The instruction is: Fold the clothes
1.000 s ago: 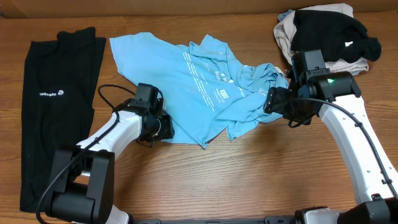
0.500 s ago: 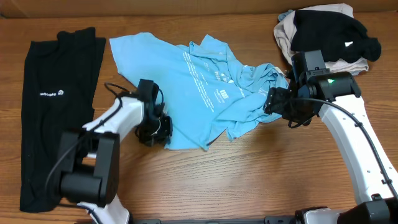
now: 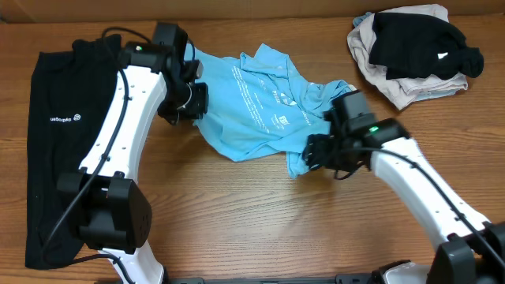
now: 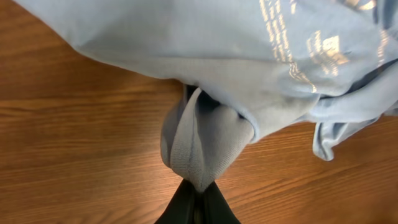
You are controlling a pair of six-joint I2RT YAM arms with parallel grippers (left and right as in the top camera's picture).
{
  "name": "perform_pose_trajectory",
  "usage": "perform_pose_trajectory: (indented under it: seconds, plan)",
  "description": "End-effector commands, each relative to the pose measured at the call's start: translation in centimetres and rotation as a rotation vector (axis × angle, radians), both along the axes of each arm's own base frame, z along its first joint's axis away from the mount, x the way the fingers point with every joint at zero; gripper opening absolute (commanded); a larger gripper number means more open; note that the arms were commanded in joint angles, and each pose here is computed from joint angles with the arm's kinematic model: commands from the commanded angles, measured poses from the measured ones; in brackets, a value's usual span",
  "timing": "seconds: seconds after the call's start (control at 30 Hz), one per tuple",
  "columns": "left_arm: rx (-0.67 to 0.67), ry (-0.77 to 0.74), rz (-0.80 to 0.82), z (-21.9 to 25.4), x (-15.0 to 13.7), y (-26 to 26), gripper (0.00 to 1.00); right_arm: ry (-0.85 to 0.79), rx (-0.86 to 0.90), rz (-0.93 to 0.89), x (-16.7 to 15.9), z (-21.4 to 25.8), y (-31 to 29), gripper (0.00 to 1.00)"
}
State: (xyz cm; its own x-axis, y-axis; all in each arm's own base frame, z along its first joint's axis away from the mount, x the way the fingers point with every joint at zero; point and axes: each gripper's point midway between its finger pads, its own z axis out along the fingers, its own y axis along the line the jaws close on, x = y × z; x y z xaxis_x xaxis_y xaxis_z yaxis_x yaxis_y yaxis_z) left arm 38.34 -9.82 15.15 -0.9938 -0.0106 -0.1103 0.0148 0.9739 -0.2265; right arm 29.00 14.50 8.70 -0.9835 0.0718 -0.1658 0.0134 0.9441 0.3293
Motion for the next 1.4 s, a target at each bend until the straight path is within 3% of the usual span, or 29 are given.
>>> perform_pose_trajectory:
  seconds: [0.0,0.3,0.5,0.57,0.63,0.7,0.77,0.8,0.87,1.0,1.17,1.37]
  plan:
    - [0.014,-0.049,-0.027,1.5,0.5,0.4,0.04,-0.009,-0.030,0.048,-0.1,-1.9,1.2,0.71]
    - [0.032,-0.046,-0.030,1.4,0.4,0.6,0.04,0.124,-0.119,0.166,-1.7,-8.1,2.4,0.70]
    - [0.035,-0.047,-0.030,1.4,0.4,0.7,0.04,0.151,-0.133,0.169,-2.2,-8.8,2.2,0.70]
    - [0.035,-0.047,-0.030,1.4,0.4,0.7,0.04,0.149,-0.133,0.169,-2.1,-8.8,2.2,0.65]
    - [0.035,-0.050,-0.030,1.4,0.5,0.7,0.04,0.145,-0.132,0.169,-2.0,-8.8,2.3,0.57]
    - [0.034,-0.051,-0.030,1.4,0.5,0.7,0.04,0.133,-0.131,0.167,-1.8,-8.8,2.3,0.42]
    - [0.036,-0.050,-0.030,1.4,0.5,0.7,0.04,0.120,-0.135,0.159,-1.4,-8.8,2.3,0.14]
    - [0.043,-0.052,-0.027,1.4,0.5,0.9,0.04,0.117,-0.135,0.154,-1.3,-8.7,2.3,0.06]
    - [0.060,-0.054,-0.021,1.4,0.6,1.3,0.04,0.112,-0.132,0.139,-1.0,-8.5,2.3,0.04]
    - [0.078,-0.075,0.007,2.9,1.0,2.5,0.04,0.097,-0.124,0.071,0.5,-6.0,1.1,0.04]
    - [0.080,-0.135,0.043,7.1,1.5,4.6,0.04,0.034,-0.100,-0.067,2.6,1.4,-3.3,0.04]
    - [0.092,-0.210,0.047,11.9,1.1,6.8,0.04,-0.039,-0.096,-0.191,1.8,9.5,-9.1,0.04]
